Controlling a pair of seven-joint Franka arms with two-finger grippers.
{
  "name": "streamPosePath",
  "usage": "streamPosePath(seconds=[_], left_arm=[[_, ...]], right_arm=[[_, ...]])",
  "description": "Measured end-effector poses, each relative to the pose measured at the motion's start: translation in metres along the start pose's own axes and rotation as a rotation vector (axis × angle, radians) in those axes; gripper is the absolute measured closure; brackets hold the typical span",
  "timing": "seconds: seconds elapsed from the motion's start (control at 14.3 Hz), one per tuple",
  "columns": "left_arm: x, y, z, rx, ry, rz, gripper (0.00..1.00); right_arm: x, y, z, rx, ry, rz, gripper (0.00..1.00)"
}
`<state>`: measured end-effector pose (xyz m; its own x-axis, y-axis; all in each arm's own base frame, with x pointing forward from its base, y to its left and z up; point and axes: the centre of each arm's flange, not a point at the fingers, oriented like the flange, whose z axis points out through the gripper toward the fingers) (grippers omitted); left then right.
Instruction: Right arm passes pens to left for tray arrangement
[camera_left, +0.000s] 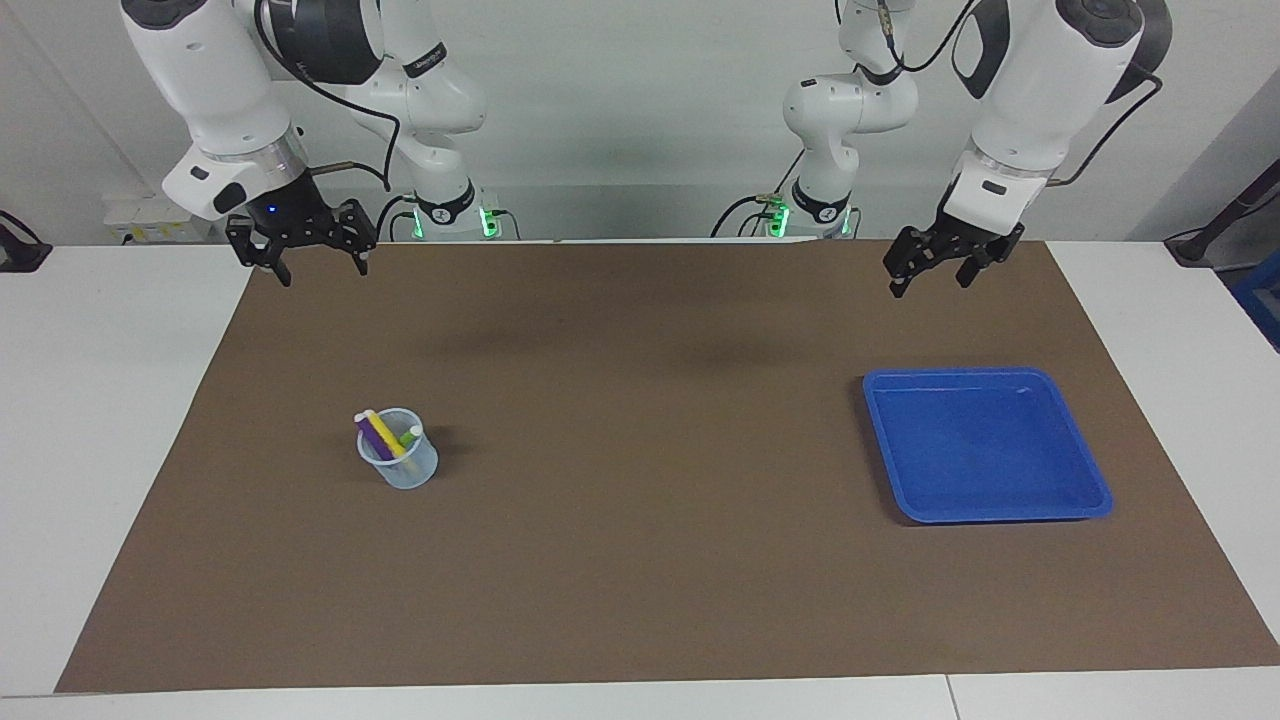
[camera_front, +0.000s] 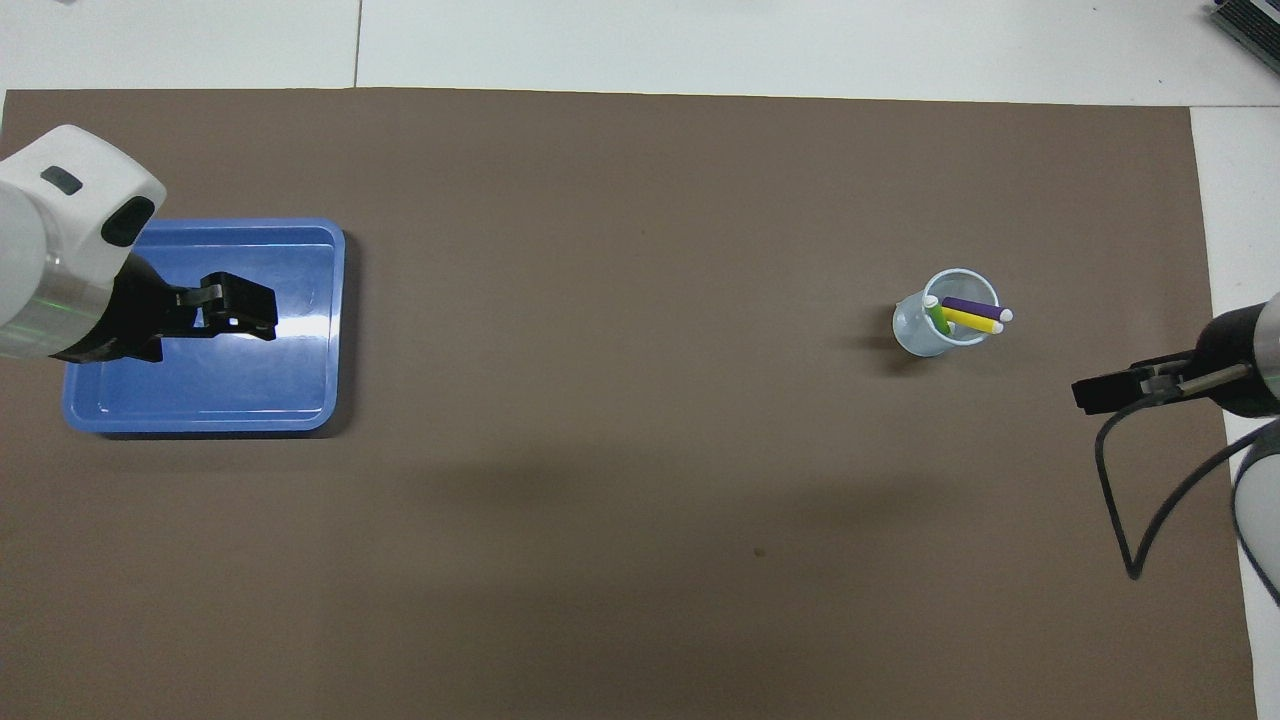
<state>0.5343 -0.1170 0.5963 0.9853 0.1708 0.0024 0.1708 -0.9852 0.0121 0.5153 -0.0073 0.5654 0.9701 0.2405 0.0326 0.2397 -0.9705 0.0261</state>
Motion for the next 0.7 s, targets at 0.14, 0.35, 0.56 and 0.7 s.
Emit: streamPosePath(seconds=[0.14, 0.35, 0.56, 0.7], left_arm=[[-0.01, 0.023, 0.002, 0.002, -0.003, -0.07, 0.0], [-0.015, 0.031, 0.006, -0.02, -0.026, -0.194, 0.0], [-0.019, 0.032, 0.008, -0.056, -0.06, -0.309, 0.0], [-0.022, 0.033, 0.013, -0.08, -0.092, -0.381, 0.0]], right_arm=[[0.013, -0.001, 0.035, -0.003, 0.017, -0.047, 0.0], [0.047, -0.018, 0.085, 0.014, -0.01, -0.102, 0.0], [0.084, -0.038, 0.113, -0.008, -0.041, -0.172, 0.0], [0.107, -0.054, 0.128, -0.039, -0.049, -0.226, 0.0]])
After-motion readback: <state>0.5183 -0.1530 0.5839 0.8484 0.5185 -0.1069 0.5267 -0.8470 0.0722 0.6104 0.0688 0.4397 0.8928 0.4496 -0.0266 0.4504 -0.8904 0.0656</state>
